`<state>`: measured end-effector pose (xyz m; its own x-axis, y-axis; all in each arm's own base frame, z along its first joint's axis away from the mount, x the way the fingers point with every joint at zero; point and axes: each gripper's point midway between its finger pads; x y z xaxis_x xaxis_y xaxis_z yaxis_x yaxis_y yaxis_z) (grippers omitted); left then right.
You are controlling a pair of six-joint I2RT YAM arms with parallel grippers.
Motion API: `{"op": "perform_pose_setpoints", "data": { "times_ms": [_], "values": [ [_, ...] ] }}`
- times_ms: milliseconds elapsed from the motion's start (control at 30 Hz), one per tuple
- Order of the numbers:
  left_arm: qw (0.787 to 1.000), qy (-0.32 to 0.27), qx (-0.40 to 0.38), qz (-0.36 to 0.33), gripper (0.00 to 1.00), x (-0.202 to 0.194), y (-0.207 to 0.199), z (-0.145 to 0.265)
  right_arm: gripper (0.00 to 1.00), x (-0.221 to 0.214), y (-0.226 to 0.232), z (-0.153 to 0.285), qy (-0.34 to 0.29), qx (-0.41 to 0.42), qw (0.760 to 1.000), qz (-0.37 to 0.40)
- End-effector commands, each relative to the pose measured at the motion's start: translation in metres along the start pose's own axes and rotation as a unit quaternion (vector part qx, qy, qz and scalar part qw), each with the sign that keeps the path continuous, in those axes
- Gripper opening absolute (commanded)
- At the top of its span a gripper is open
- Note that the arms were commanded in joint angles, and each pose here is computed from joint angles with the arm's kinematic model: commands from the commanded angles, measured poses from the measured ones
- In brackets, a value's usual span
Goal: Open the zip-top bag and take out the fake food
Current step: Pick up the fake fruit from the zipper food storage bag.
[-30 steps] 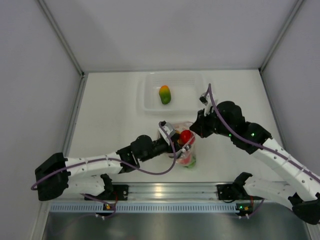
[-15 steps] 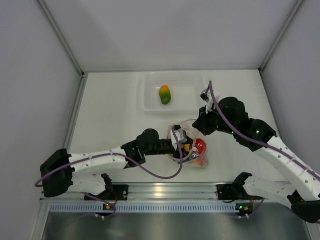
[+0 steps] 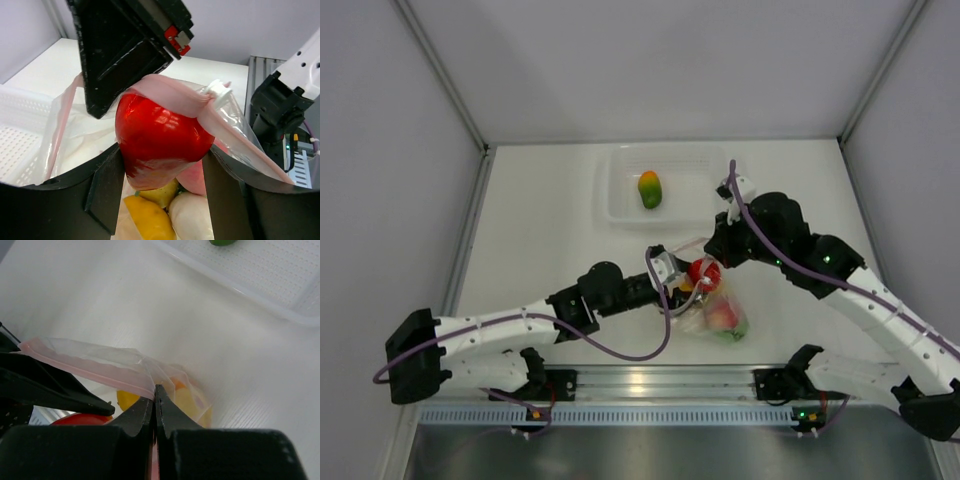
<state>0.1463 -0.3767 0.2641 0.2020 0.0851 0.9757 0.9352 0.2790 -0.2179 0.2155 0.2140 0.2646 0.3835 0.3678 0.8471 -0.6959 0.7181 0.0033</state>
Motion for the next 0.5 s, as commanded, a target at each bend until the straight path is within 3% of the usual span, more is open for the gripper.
{"op": "perform_pose_setpoints", "data": {
  "times_ms": [0, 200, 467],
  "values": [
    [0.997, -0.06, 0.047, -0.02, 0.0, 0.039, 0.012, 0.007, 0.0, 0.008, -0.011, 0.01, -0.025, -0.025, 0.999, 0.011],
    [0.999, 0.005, 0.038, -0.013, 0.0, 0.003, 0.013, -0.004, 0.0, 0.019, -0.004, 0.018, -0.048, -0.006, 0.999, 0.011],
    [0.993, -0.039, 0.109, 0.032, 0.0, 0.019, 0.034, 0.002, 0.0, -0.003, -0.009, 0.008, -0.023, -0.019, 0.999, 0.014]
  ]
}}
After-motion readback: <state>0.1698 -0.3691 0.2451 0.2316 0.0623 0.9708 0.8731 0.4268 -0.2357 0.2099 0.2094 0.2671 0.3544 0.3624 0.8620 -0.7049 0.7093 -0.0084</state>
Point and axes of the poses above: each gripper's point midway between its finger pads, its own z axis back along the fingers, its own y axis along the line the jaws close on, x = y × z, and after that the axes turned 14 degrees about z, right-handed
